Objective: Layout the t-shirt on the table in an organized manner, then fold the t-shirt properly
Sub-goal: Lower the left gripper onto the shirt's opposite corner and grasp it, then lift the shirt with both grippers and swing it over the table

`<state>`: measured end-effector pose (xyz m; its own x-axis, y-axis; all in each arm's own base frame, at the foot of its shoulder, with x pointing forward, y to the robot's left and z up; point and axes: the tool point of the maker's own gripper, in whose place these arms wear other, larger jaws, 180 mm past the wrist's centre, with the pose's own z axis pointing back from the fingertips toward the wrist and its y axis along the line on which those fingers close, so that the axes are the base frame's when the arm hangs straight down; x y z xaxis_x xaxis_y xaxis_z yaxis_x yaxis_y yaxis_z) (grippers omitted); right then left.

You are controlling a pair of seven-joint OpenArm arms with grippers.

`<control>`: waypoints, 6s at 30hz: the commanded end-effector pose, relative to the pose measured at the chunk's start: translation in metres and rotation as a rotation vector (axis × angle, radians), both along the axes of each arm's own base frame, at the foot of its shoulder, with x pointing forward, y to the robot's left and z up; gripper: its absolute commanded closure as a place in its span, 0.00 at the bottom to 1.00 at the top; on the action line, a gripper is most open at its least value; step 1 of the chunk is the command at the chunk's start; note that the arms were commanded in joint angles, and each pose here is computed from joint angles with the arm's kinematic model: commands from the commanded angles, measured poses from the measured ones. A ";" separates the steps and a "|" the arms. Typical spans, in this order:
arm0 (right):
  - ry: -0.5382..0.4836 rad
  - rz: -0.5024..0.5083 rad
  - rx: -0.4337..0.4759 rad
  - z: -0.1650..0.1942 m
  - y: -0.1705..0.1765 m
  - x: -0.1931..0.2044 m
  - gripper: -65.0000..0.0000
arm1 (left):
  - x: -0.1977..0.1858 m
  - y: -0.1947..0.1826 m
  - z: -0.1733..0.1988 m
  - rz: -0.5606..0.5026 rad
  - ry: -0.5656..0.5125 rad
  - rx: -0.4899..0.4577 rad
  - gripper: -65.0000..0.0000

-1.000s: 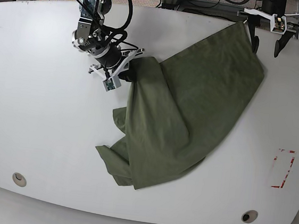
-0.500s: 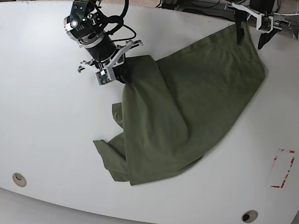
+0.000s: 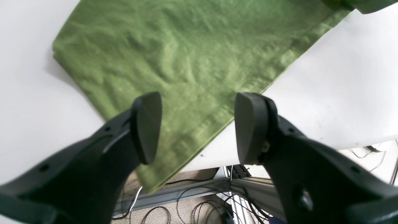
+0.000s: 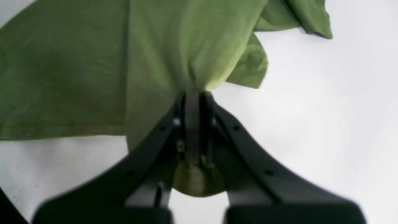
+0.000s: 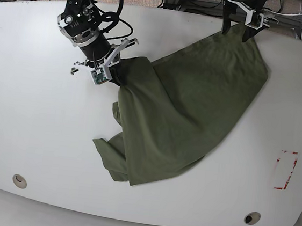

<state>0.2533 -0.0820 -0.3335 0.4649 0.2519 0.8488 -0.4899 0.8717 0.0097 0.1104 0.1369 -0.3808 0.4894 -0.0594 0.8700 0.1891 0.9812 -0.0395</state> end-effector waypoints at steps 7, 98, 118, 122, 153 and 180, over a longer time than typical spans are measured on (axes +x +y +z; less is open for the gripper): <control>-0.105 0.017 -0.018 0.027 -0.006 0.022 1.00 | 0.000 0.000 0.007 -0.003 -0.024 -0.005 0.47; -0.364 0.004 -0.020 0.109 -0.013 0.116 1.00 | 0.184 0.068 0.131 -0.001 -0.324 0.154 1.00; -0.615 -0.018 -0.087 0.224 -0.026 0.175 1.00 | 0.286 0.090 0.315 0.061 -0.699 0.277 1.00; -0.689 -0.028 -0.107 0.260 -0.031 0.185 1.00 | 0.290 0.097 0.353 0.077 -0.769 0.315 1.00; -0.974 -0.051 -0.271 0.483 -0.069 0.245 1.00 | 0.263 0.077 0.612 0.142 -1.160 0.435 1.00; -1.010 -0.092 -0.454 0.577 -0.082 0.228 1.00 | 0.277 0.085 0.697 0.124 -1.177 0.272 1.00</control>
